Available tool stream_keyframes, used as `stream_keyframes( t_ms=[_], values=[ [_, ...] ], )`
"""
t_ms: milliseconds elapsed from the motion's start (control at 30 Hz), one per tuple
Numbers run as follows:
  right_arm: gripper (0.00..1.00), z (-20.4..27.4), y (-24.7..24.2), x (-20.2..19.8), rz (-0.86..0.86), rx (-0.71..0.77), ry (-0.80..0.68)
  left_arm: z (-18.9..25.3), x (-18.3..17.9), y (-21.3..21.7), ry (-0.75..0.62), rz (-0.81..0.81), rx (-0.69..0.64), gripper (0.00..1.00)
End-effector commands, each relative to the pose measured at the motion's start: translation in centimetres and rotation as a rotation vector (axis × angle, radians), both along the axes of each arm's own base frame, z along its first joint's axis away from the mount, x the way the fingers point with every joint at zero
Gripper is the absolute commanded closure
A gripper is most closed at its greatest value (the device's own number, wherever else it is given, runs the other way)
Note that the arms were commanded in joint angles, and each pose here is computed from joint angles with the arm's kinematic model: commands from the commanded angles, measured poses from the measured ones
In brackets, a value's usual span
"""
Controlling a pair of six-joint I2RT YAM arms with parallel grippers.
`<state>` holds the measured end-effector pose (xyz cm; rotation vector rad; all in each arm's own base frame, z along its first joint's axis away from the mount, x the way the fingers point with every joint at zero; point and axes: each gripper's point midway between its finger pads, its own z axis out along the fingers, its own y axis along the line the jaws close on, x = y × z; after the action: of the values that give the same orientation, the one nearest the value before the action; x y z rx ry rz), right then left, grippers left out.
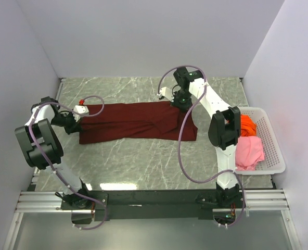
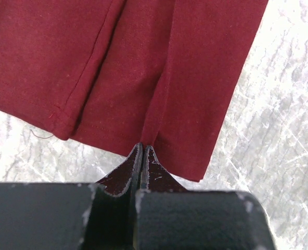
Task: Fold and stack the t-shirts
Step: Fold the tshirt
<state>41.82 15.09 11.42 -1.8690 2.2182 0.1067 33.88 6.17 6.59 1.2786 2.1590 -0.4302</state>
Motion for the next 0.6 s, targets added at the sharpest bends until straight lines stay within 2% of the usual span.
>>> stream_keyframes(
  t_ms=[0,567],
  values=[
    [1.00,0.7,-0.3,1.1,0.023,-0.014,-0.031,0.9,1.3,-0.1,-0.028,0.015,-0.020,0.99],
    [1.00,0.1,0.8,2.3,0.037,-0.008,-0.066,0.1,1.8,0.4,-0.012,0.023,-0.007,0.99]
  ],
)
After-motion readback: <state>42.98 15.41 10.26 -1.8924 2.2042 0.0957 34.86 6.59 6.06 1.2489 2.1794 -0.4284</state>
